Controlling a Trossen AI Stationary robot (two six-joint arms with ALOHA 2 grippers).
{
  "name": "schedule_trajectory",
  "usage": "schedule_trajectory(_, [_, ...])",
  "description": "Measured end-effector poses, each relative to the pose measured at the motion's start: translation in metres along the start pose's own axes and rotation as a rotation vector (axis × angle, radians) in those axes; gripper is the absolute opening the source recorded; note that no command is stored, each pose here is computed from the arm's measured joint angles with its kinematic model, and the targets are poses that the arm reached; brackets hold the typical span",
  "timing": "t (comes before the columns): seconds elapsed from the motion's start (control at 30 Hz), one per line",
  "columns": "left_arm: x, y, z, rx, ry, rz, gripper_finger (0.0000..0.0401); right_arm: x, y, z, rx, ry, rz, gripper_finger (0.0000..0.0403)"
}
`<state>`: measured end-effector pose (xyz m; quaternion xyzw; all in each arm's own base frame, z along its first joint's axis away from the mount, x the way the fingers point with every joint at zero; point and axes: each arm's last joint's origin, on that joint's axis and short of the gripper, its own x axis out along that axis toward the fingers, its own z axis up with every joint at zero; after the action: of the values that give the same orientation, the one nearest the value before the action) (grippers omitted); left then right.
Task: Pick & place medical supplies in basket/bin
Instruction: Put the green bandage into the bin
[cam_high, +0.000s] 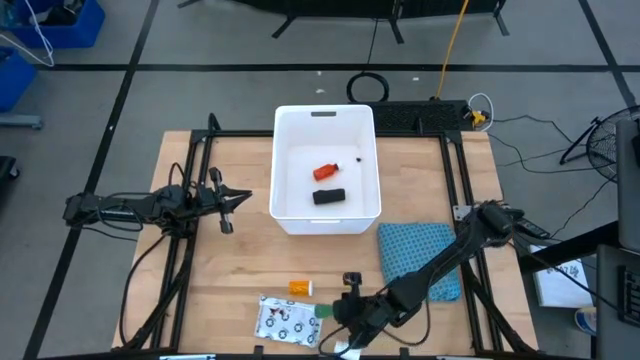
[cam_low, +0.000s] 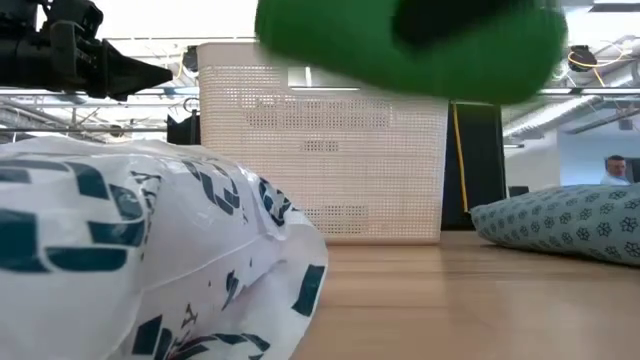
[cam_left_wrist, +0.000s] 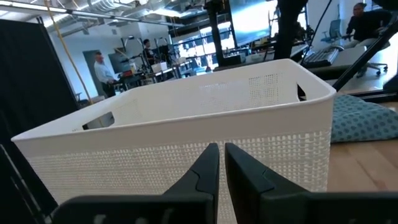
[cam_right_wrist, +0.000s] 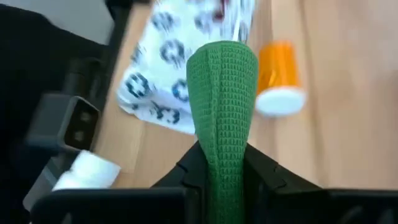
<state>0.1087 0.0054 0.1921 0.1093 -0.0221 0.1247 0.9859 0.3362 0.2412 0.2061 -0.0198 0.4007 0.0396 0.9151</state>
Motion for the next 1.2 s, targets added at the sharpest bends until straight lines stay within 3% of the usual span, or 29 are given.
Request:
schedule_trajectory(0.2, [0.0, 0.0, 0.0, 0.002, 0.001, 0.0, 0.0031, -0.056, -0.031, 0.023, -0.143, -0.268, 0.06, 0.0064])
schedule_trajectory(0.37, [0.0, 0.0, 0.0, 0.002, 0.0, 0.0, 0.0031, -0.104, -0.07, 0.002, -0.198, -0.507, 0.311, 0.0063])
schedule_trajectory(0.47, [0.0, 0.0, 0.0, 0.002, 0.0, 0.0, 0.0031, -0.128, -0.096, -0.026, -0.199, -0.66, 0.387, 0.0052])
schedule_trajectory(0.7, [0.0, 0.0, -0.001, -0.004, 0.006, -0.001, 0.0031, -0.153, -0.15, -0.105, -0.138, -0.821, 0.315, 0.005])
schedule_trajectory(0.9, [0.0, 0.0, 0.0, 0.028, -0.005, 0.001, 0.0031, -0.15, -0.168, -0.149, -0.086, -0.915, 0.244, 0.0048])
schedule_trajectory(1.07, [0.0, 0.0, 0.001, 0.057, -0.012, 0.008, 0.0031, -0.151, -0.173, -0.148, -0.042, -0.945, 0.17, 0.0047])
schedule_trajectory(1.2, [0.0, 0.001, 0.001, 0.059, -0.012, 0.011, 0.0031, -0.169, -0.175, -0.112, -0.039, -0.98, 0.134, 0.0047])
